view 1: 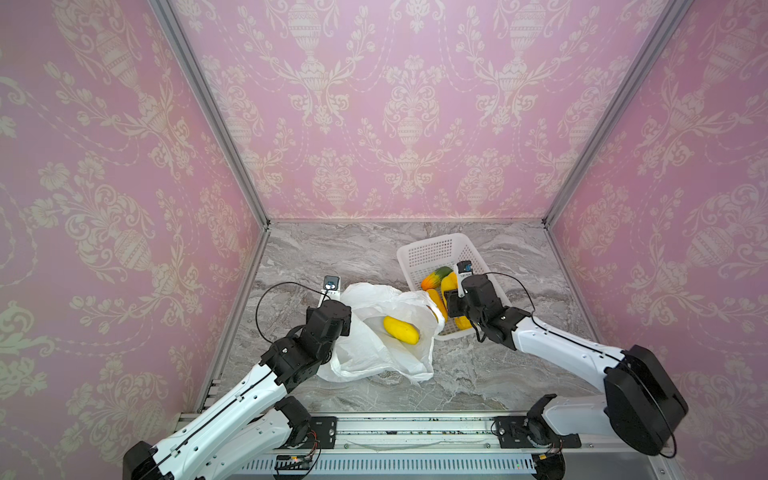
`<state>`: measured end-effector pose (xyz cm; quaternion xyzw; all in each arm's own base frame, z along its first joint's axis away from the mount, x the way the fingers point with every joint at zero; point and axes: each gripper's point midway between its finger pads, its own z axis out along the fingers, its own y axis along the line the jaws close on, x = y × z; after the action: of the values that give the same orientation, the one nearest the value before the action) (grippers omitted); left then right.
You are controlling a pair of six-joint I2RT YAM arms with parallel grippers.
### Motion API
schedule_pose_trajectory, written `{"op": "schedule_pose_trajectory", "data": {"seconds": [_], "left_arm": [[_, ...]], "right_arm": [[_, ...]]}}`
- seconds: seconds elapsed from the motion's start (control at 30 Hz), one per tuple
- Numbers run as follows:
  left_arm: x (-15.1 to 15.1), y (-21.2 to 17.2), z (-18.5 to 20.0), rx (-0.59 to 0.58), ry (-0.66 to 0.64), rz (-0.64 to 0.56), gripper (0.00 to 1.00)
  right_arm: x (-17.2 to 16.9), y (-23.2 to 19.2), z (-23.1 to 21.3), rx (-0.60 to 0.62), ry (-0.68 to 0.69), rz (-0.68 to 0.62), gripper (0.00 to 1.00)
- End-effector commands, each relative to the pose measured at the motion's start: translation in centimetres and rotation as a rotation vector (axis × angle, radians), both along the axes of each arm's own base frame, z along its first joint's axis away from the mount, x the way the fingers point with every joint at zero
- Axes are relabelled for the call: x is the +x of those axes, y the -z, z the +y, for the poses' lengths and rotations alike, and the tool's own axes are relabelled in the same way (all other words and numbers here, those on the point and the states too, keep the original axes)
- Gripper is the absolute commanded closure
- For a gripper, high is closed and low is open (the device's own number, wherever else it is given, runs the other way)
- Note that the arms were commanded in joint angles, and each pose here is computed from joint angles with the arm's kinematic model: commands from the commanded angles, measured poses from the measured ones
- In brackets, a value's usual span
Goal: Untie the knot of the plastic bag and take out the fruit
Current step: 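Lift the yellow fruit out and place it in the basket with the right gripper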
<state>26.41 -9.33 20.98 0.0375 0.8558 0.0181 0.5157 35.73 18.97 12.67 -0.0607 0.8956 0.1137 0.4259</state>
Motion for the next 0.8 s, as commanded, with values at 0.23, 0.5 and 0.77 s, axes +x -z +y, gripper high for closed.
{"op": "schedule_pose_trajectory", "data": {"seconds": [0.23, 0.5, 0.77], "left_arm": [[0.0, 0.6, 0.9, 0.017, -0.035, 0.007, 1.00], [0.6, 1.0, 0.8, 0.039, -0.038, 0.018, 1.00], [0.9, 1.3, 0.6, 0.040, -0.032, 0.029, 1.00]], "right_arm": [[11.0, -0.2, 3.1, 0.084, 0.037, 0.056, 0.73], [14.6, 2.7, 8.3, 0.215, -0.037, 0.152, 0.68], [14.3, 2.1, 8.3, 0.216, -0.048, 0.115, 0.31]]}}
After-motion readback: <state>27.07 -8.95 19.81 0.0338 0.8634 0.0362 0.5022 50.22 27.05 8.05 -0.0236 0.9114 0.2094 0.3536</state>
